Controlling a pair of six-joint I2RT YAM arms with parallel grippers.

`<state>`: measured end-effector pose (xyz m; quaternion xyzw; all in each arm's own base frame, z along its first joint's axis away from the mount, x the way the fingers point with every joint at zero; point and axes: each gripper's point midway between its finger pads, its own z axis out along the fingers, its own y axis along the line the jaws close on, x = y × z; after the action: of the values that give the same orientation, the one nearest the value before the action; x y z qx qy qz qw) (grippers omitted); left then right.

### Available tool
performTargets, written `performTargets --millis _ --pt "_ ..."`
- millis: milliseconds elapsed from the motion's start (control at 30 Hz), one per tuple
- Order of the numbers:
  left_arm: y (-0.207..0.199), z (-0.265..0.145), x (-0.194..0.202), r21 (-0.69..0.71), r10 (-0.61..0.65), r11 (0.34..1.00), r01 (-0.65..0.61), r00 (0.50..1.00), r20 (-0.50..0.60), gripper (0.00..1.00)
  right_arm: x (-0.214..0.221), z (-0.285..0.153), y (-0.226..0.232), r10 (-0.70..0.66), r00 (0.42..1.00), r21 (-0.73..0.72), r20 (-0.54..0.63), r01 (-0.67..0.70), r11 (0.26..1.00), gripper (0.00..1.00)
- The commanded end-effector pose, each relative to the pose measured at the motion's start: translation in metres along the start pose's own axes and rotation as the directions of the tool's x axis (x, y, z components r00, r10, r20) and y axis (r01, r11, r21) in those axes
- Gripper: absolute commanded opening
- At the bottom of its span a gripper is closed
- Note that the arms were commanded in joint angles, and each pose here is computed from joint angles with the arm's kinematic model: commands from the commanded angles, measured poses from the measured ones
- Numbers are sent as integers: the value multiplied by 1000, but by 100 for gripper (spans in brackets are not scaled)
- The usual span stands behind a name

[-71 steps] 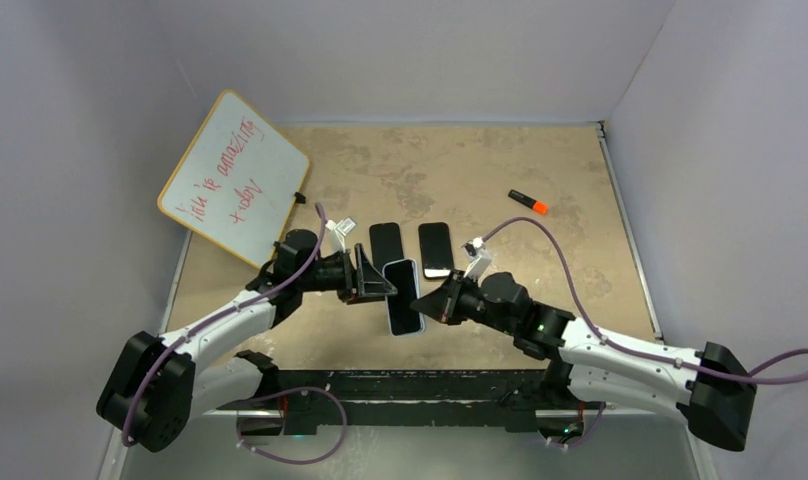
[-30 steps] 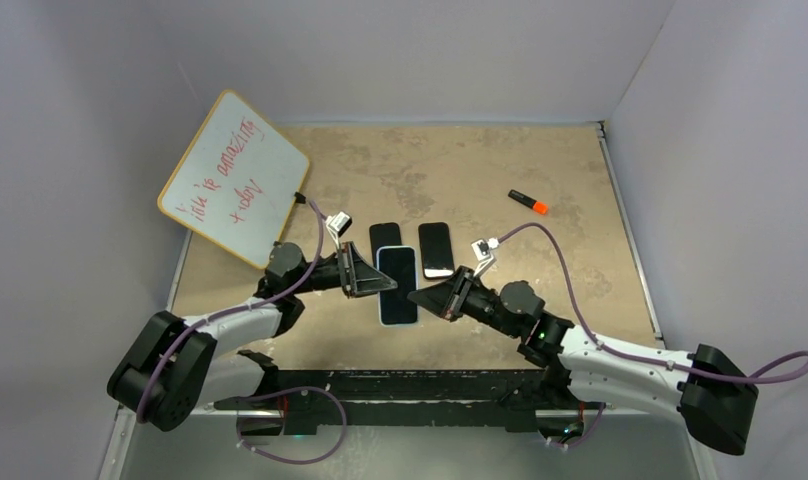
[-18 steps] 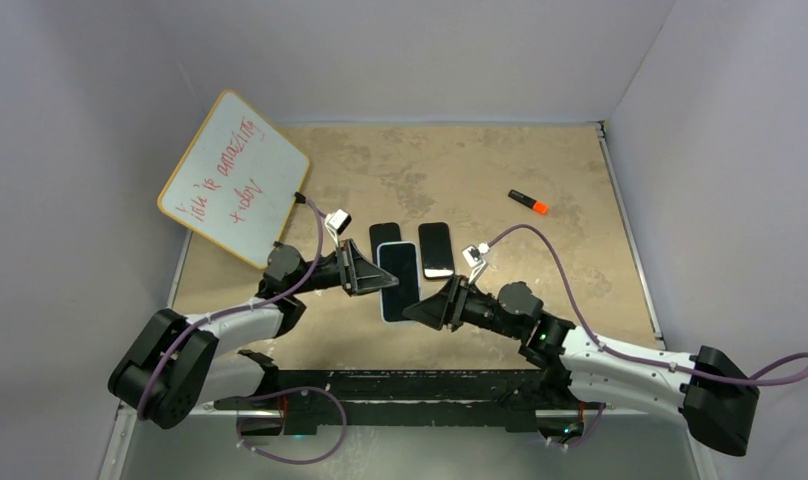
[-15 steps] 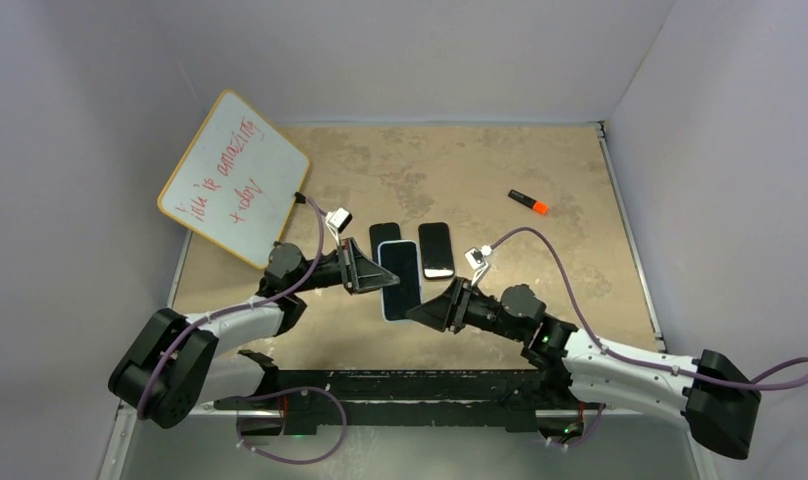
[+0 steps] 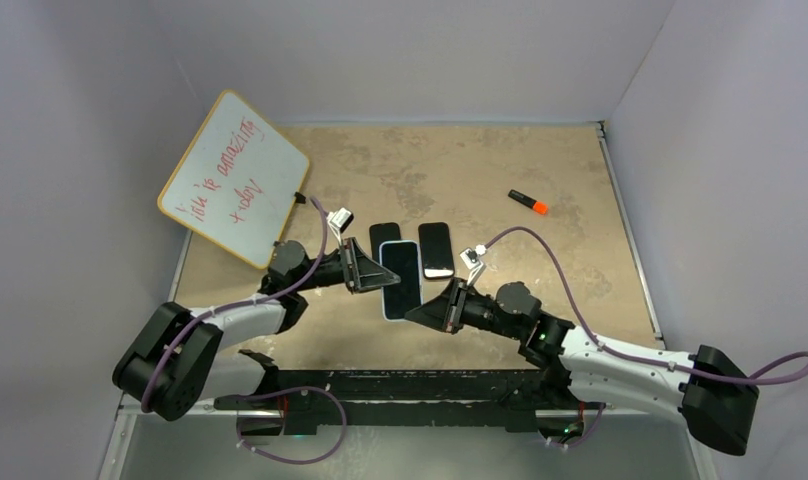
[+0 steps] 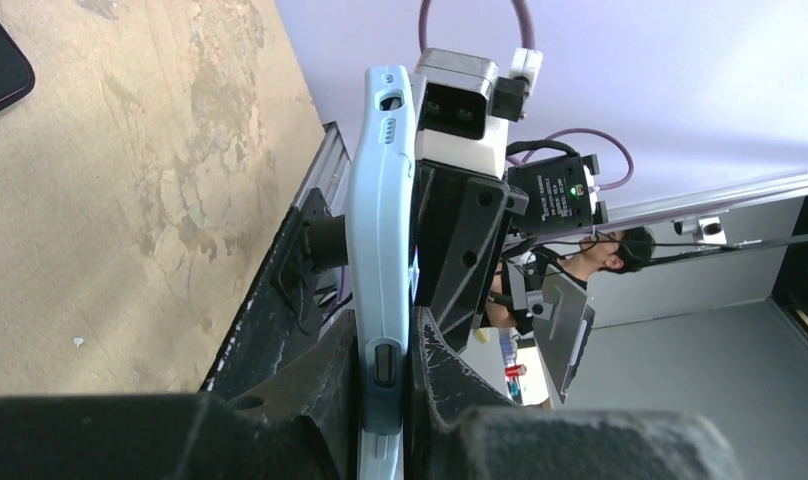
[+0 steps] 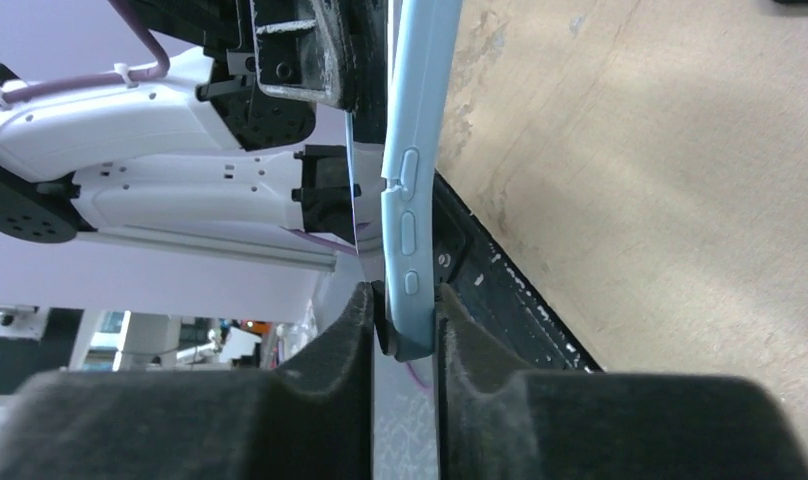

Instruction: Put the phone into the phone case

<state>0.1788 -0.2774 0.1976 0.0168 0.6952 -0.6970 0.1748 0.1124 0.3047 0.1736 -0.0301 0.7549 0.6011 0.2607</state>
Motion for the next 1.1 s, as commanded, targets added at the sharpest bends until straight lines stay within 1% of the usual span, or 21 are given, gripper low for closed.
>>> performTargets --millis 0,33,67,100,167,200,233,267,300,333,433,500,567,600,667,767,833,1067 --pt "-17 6 -12 33 108 994 -108 994 21 0 -12 2 26 1 1000 -69 29 1 998 6" --pt "-14 6 -13 15 110 994 -110 994 18 0 -13 1 23 12 999 -51 34 -10 999 0" --pt "-11 6 -13 -4 115 993 -115 993 18 0 -14 1 19 25 999 -20 37 -24 1000 0" --pt "-5 6 -14 -38 119 992 -118 993 18 0 -14 0 8 53 998 43 43 -55 998 0" --pt "11 5 -18 -141 153 979 -149 988 17 0 -13 -2 -9 93 995 152 48 -99 983 0" --pt "16 5 -24 -193 216 958 -211 976 5 0 -13 -3 -12 101 994 173 48 -107 979 0" --pt "21 3 -27 -242 240 942 -234 971 -5 0 -12 -2 -12 105 993 173 45 -112 979 0" --pt "23 1 -27 -266 243 934 -240 970 -21 0 -12 -1 -9 107 993 157 46 -113 981 0" --pt "20 2 -27 -259 237 937 -236 971 -29 0 -13 -1 -7 104 993 136 51 -110 985 0" --pt "12 4 -24 -219 223 949 -226 974 -37 0 -14 0 -5 102 993 117 60 -109 987 6" --pt "-17 8 -17 -63 157 985 -160 986 -49 0 -19 0 0 98 991 66 90 -104 992 30" --pt "-31 7 -14 4 147 989 -147 988 -48 0 -23 -3 6 81 990 23 112 -84 996 41" --pt "-33 6 -11 5 142 990 -142 988 -57 0 -28 -6 9 58 988 2 140 -59 998 49" --pt "-33 5 -10 -1 141 990 -142 988 -61 0 -29 -9 4 54 987 15 154 -56 998 52" --pt "-37 4 -8 11 148 989 -148 987 -69 0 -34 -14 -5 51 982 46 184 -60 997 57" --pt "-44 3 -4 40 169 985 -166 980 -103 0 -42 -20 -3 49 977 24 208 -55 998 65" --pt "-43 2 1 47 188 982 -183 974 -127 0 -48 -22 4 37 976 5 214 -40 999 69" --pt "-46 2 23 94 233 972 -217 949 -214 0 -63 -20 31 -5 978 -21 210 10 1000 71"
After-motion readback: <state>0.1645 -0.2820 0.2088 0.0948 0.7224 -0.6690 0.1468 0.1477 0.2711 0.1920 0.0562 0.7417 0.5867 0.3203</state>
